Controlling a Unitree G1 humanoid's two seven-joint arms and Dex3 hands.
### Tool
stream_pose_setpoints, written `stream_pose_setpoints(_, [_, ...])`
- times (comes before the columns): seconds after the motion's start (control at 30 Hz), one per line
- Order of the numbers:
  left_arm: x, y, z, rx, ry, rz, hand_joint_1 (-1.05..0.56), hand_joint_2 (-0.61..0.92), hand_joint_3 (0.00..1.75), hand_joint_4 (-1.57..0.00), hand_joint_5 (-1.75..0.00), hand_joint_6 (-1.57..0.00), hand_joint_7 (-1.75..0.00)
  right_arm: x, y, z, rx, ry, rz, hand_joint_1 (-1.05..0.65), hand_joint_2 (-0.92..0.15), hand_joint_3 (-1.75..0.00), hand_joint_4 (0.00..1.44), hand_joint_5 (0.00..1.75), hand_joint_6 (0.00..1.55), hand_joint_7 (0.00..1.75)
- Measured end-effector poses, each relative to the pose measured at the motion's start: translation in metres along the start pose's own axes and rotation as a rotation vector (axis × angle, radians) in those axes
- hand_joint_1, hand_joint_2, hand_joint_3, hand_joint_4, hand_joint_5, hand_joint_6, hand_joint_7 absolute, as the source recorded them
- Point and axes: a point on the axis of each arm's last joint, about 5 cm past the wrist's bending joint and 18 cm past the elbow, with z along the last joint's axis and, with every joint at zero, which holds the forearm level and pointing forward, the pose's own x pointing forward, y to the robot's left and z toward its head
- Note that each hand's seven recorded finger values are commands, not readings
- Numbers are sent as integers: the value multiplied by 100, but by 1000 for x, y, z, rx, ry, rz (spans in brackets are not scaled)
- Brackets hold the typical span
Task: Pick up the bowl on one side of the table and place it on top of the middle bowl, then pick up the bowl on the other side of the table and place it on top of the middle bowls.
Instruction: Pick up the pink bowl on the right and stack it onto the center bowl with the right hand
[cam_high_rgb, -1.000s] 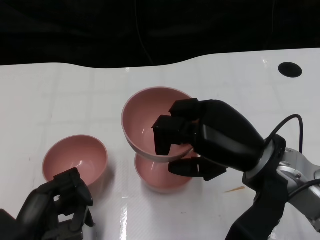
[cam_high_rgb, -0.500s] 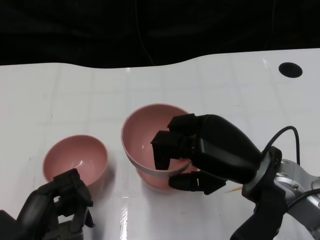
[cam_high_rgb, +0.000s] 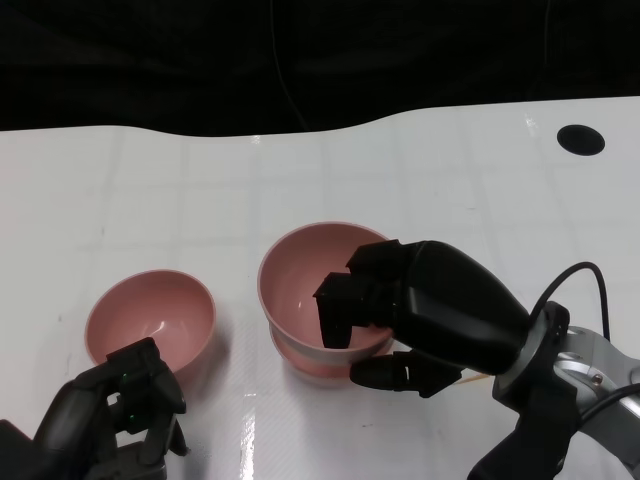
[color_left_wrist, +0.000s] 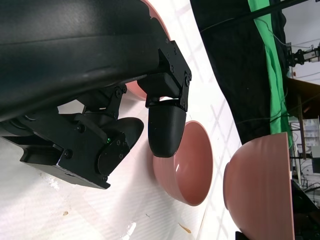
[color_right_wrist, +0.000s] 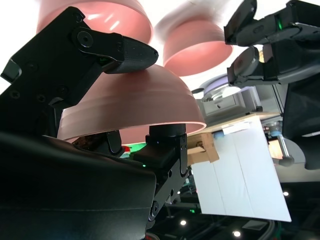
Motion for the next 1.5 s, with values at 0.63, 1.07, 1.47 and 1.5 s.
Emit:
stream_pose_setpoints(0.63, [0, 1, 0, 4, -4, -7, -1, 59, 120, -75, -175, -66, -167, -10, 10, -8, 25, 66, 43, -17, -59, -105, 91, 175, 65, 175])
stream_pose_setpoints(1.07, [1, -1, 0, -2, -6, -11, 1, 60, 118, -74, -175, -66, -168, -5, 15, -15, 33, 69, 65, -18, -60, -101, 92, 175, 65, 175])
stream_pose_setpoints(1.47, [1, -2, -2, 1, -25, -9, 1, 64, 113, -74, -175, -65, -169, 3, 20, -15, 20, 44, 81, -18, -60, -96, 94, 175, 65, 175])
stream_pose_setpoints(1.5, [1, -2, -2, 0, -25, -8, 1, 64, 113, -74, -175, -65, -169, 4, 20, -15, 19, 43, 81, -18, -60, -95, 94, 175, 65, 175])
